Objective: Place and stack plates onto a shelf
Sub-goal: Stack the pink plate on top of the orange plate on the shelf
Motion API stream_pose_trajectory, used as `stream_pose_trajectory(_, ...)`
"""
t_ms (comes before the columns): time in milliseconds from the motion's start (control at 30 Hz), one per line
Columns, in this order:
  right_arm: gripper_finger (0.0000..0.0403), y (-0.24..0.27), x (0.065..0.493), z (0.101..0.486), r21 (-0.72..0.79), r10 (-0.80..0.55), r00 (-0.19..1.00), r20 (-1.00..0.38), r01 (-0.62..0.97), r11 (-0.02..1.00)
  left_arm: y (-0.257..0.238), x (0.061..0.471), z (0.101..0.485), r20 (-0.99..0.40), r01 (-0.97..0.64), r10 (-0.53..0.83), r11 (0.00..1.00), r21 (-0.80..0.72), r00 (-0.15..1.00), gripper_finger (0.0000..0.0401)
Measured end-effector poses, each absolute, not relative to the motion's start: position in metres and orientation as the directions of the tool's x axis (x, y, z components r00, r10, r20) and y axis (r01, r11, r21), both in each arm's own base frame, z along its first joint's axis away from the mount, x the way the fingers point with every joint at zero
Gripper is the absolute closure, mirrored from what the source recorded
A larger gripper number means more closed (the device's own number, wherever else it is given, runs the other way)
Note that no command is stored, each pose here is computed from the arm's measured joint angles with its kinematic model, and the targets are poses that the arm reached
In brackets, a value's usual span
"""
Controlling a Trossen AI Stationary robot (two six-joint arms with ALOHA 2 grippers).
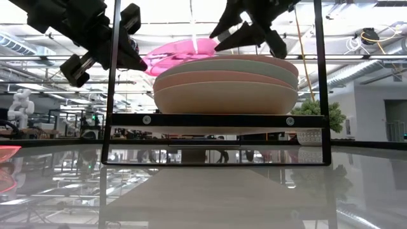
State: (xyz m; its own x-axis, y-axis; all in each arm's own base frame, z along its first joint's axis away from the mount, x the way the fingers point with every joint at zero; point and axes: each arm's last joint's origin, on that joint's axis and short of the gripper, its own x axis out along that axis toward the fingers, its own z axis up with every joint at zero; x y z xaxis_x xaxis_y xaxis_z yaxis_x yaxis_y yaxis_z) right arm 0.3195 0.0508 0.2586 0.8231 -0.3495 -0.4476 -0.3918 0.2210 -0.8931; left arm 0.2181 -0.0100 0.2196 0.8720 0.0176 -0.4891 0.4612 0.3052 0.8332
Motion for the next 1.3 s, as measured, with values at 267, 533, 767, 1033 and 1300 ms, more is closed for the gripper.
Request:
stream_pose_trajectory(267, 0.0317, 0.035, 0.322, 0.256, -0.863, -0.271, 0.827, -0.493, -0.426, 0.272, -0.010, 0.218, 0.219, -0.493, 0.469, 0.002, 0.304, 0.829, 0.870, 0.0393)
stream_pose_trajectory(533, 0.0371, 0.035, 0.322, 0.255, -0.856, -0.263, 0.823, -0.503, -0.432, 0.284, -0.011, 0.218, 0.220, -0.488, 0.467, 0.002, 0.285, 0.837, 0.873, 0.0393)
stream_pose_trajectory(767, 0.0395, 0.035, 0.319, 0.252, -0.838, -0.266, 0.802, -0.535, -0.466, 0.283, -0.010, 0.219, 0.221, -0.472, 0.454, 0.006, 0.261, 0.852, 0.882, 0.0393)
stream_pose_trajectory(1033, 0.0395, 0.035, 0.319, 0.252, -0.837, -0.269, 0.799, -0.538, -0.469, 0.281, -0.009, 0.221, 0.224, -0.439, 0.419, 0.027, 0.255, 0.872, 0.898, 0.0383)
stream_pose_trajectory(1300, 0.0397, 0.035, 0.320, 0.253, -0.840, -0.259, 0.807, -0.531, -0.462, 0.285, -0.009, 0.225, 0.234, -0.337, 0.316, 0.034, 0.267, 0.910, 0.941, 0.0289)
